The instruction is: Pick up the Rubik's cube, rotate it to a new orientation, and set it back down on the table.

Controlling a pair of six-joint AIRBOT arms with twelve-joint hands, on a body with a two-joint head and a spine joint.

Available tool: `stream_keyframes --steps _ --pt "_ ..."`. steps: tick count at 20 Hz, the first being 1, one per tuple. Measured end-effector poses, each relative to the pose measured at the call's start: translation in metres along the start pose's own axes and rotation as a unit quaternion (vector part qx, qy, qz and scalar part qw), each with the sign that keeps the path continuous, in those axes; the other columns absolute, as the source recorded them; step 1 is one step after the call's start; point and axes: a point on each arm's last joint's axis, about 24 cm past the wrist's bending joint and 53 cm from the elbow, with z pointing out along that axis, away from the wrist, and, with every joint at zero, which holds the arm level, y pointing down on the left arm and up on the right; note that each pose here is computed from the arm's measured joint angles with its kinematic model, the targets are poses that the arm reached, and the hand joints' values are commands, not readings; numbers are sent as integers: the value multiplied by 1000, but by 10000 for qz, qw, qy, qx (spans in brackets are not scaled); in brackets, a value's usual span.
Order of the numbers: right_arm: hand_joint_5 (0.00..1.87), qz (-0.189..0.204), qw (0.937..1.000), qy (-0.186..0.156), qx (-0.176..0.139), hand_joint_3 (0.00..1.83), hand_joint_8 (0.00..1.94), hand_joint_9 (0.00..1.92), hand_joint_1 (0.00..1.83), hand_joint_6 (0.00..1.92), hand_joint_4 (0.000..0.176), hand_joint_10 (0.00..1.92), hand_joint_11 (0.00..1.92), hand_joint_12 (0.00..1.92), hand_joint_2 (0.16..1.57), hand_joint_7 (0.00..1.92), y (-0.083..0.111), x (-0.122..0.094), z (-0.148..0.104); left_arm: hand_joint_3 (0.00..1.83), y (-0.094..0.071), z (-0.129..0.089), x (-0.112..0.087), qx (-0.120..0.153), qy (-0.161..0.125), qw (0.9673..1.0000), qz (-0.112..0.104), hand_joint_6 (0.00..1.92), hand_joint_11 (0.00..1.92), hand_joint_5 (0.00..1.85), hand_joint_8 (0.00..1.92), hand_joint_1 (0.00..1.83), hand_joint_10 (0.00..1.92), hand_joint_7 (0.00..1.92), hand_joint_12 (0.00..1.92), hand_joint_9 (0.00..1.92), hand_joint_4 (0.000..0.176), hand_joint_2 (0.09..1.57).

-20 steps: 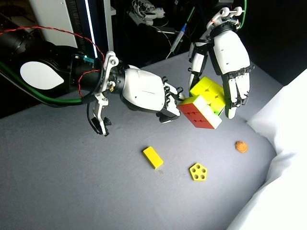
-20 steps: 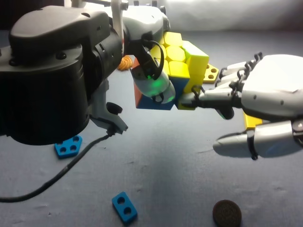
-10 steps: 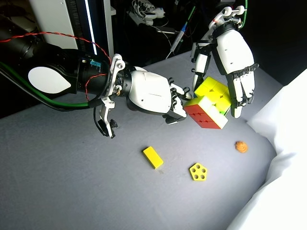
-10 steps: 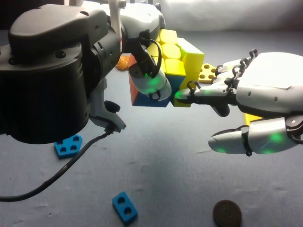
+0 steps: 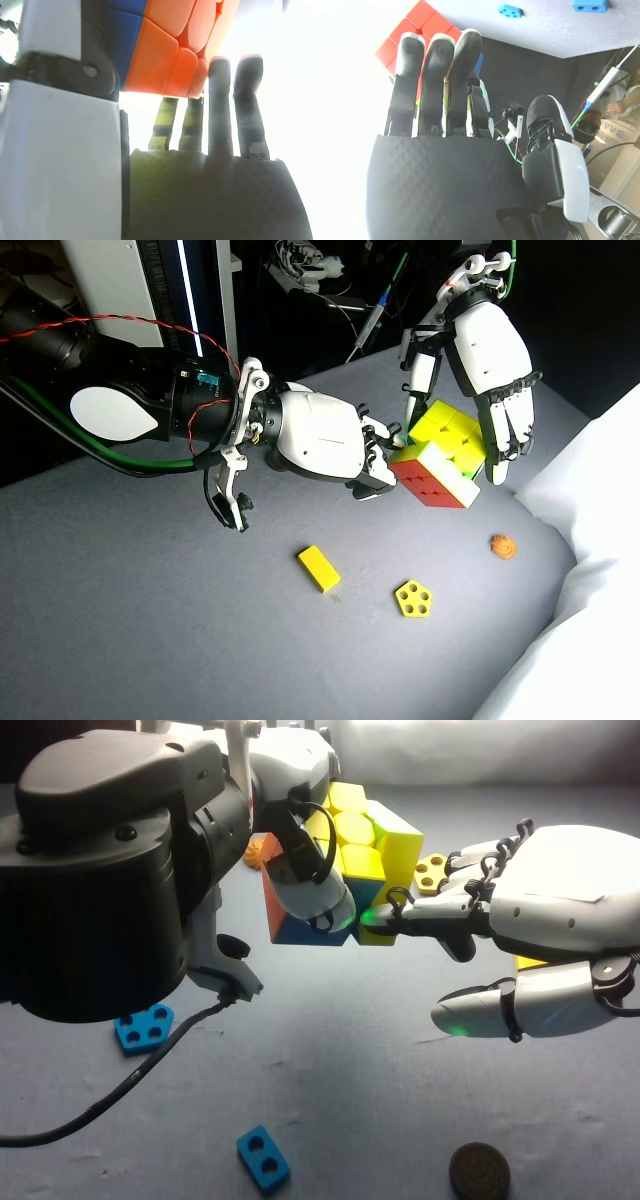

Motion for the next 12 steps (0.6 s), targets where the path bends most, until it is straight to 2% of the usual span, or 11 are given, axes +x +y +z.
stream_keyframes --steps 3,4,6,9,10,12 --pt "279 -21 9999 96 48 0 1374 500 0 28 0 1826 333 1921 1266 580 -3 7 4 0 -6 0 2 99 52 9999 -95 1614 288 562 1908 1024 1921 146 1921 225 0 1345" --pt "276 -35 9999 134 68 0 1379 501 0 25 0 1833 340 1921 1266 577 -4 9 5 3 -6 0 3 103 66 9999 -106 1631 291 515 1918 1023 1921 379 1921 225 0 1402" --pt "281 -32 9997 183 136 0 1352 524 0 24 0 1803 372 1921 1262 596 -8 11 6 1 -6 -1 2 107 55 9999 -102 1619 297 511 1909 1030 1921 449 1921 240 0 1411" --pt "294 2 9995 222 225 0 1338 502 0 28 0 1803 331 1921 1261 590 -14 12 6 1 -4 0 0 75 14 9999 -94 1616 301 512 1920 1031 1921 444 1921 247 0 1413" --pt "298 5 9995 222 221 0 1337 504 0 28 0 1804 343 1921 1261 588 -14 12 6 0 -5 -1 0 76 17 9999 -101 1617 310 552 1896 1025 1921 240 1921 265 0 1361" --pt "278 12 9995 223 219 0 1331 498 0 18 0 1794 338 1921 1263 581 -14 13 6 0 -5 -1 0 78 19 9999 -103 1649 287 541 1920 1011 1921 135 1921 237 0 1358"
